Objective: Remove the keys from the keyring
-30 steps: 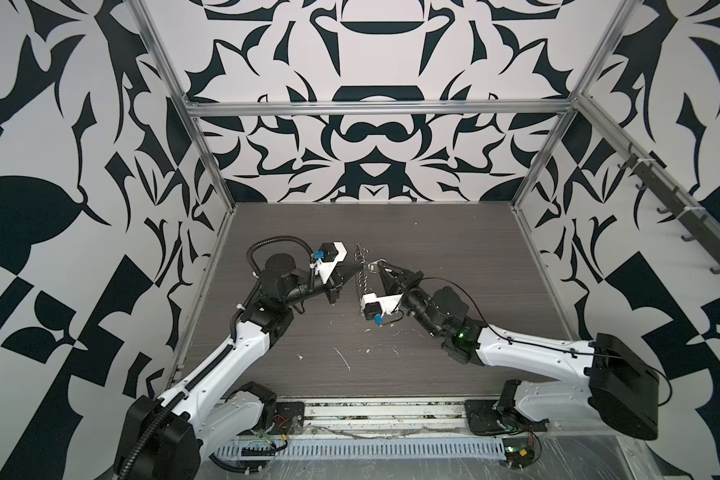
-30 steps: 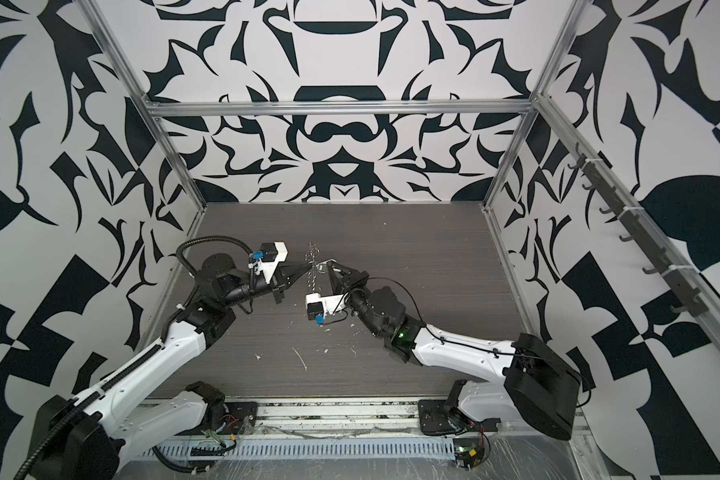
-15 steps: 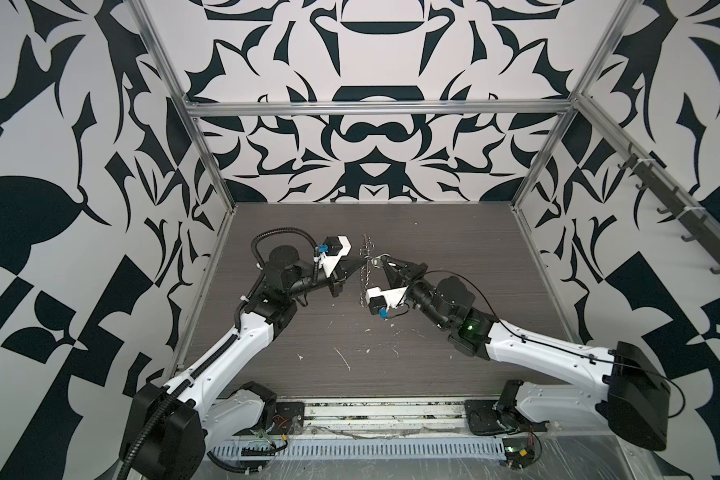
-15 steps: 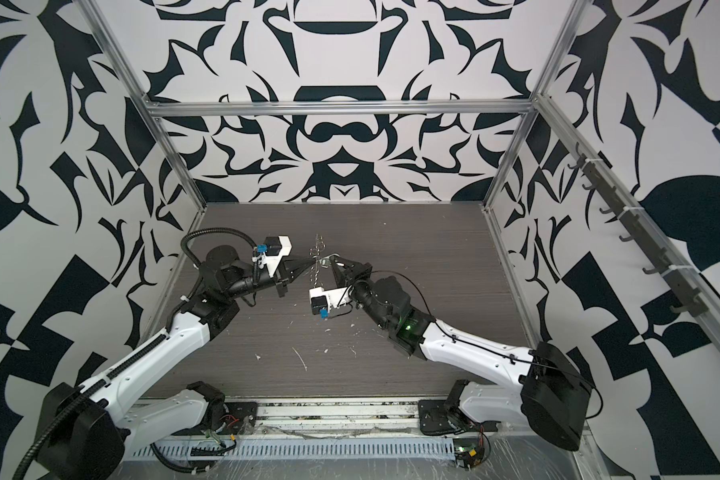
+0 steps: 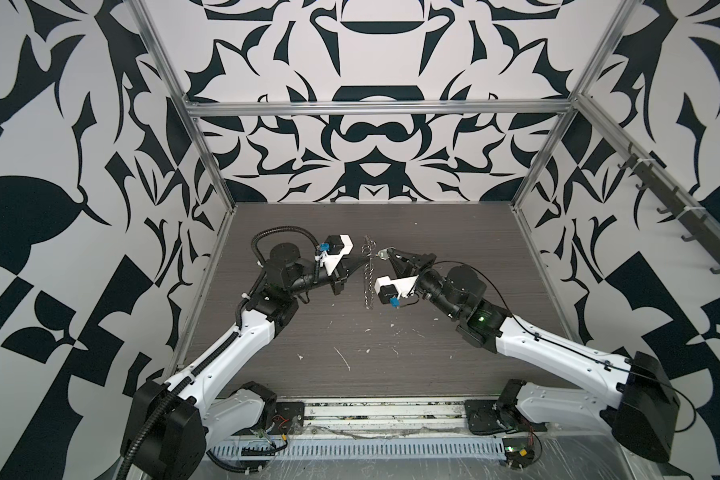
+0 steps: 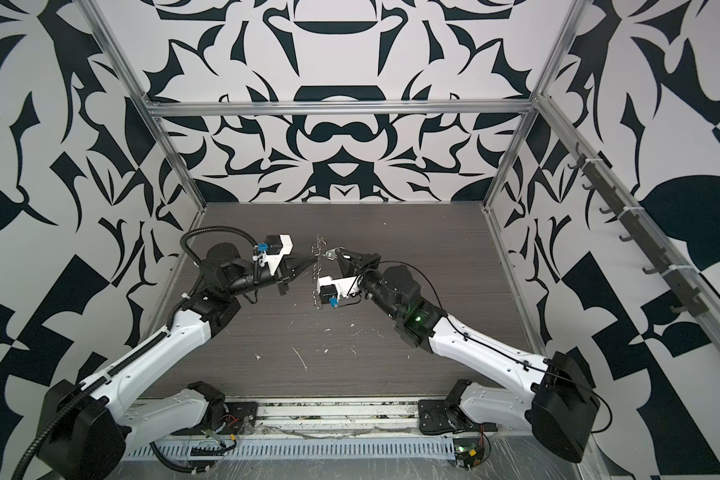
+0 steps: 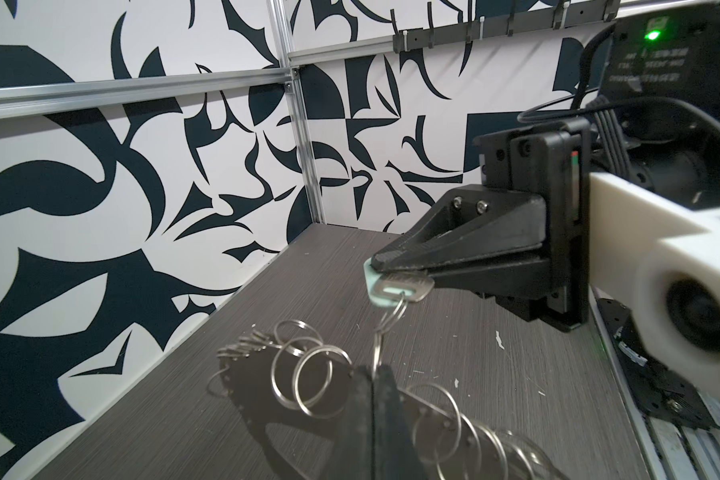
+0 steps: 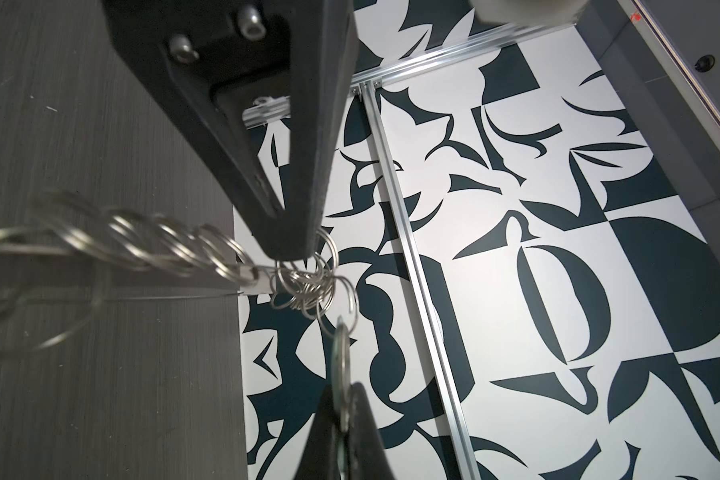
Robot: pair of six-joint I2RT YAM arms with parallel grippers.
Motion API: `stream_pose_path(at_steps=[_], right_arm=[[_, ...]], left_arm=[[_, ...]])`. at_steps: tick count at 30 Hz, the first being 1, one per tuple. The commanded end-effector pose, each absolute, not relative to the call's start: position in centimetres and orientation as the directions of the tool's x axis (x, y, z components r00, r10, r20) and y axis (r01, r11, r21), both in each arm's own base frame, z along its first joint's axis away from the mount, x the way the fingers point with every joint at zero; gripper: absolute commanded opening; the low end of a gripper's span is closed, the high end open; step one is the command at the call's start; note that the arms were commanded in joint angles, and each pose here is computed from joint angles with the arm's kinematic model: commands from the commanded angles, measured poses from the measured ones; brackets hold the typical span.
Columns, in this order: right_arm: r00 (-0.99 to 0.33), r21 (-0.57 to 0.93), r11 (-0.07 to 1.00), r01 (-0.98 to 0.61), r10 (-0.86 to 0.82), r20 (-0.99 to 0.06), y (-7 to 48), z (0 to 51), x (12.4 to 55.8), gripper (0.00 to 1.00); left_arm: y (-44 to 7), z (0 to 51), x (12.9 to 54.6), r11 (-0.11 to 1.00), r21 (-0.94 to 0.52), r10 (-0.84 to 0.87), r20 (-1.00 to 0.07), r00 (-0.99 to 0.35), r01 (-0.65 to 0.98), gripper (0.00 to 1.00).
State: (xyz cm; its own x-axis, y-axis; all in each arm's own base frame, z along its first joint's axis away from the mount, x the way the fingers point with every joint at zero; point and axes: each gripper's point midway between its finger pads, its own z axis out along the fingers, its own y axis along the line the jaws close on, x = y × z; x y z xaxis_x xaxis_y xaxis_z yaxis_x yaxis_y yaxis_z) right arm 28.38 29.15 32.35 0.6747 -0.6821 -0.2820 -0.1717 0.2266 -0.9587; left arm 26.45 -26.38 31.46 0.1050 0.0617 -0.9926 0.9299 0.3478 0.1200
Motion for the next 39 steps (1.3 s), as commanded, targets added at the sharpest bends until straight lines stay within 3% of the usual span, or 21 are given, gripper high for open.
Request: stream_pose_path(at_steps=[1,4,10,39], right_arm=[[0.731,-0.917,0.394,-0.055,-0.610,-0.306,28.1,39.9,27.2,0.00],[0.742,-0.904,0.424,-0.053,-0.589,-0.320,28.0,40.7,27.2,0.00],[0.776,-0.831,0.525,-0.182,-0.443,-0.450,27.0,42.8,26.4,0.00],[0.826,-0.856,0.454,-0.249,-0.362,-0.433,28.2,43.3,24.9,0.00]], left_arm=[[-26.0,31.9,27.1,0.380,0.147,0.070,-0.989,0.130,0.913,0.00],[-26.0,32.1,27.2,0.380,0.153,0.070,-0.988,0.137,0.912,0.00],[-26.0,32.8,27.0,0.377,0.140,0.062,-0.990,0.126,0.916,0.00],[-26.0,33.4,25.9,0.336,0.124,0.067,-0.992,0.107,0.934,0.00]])
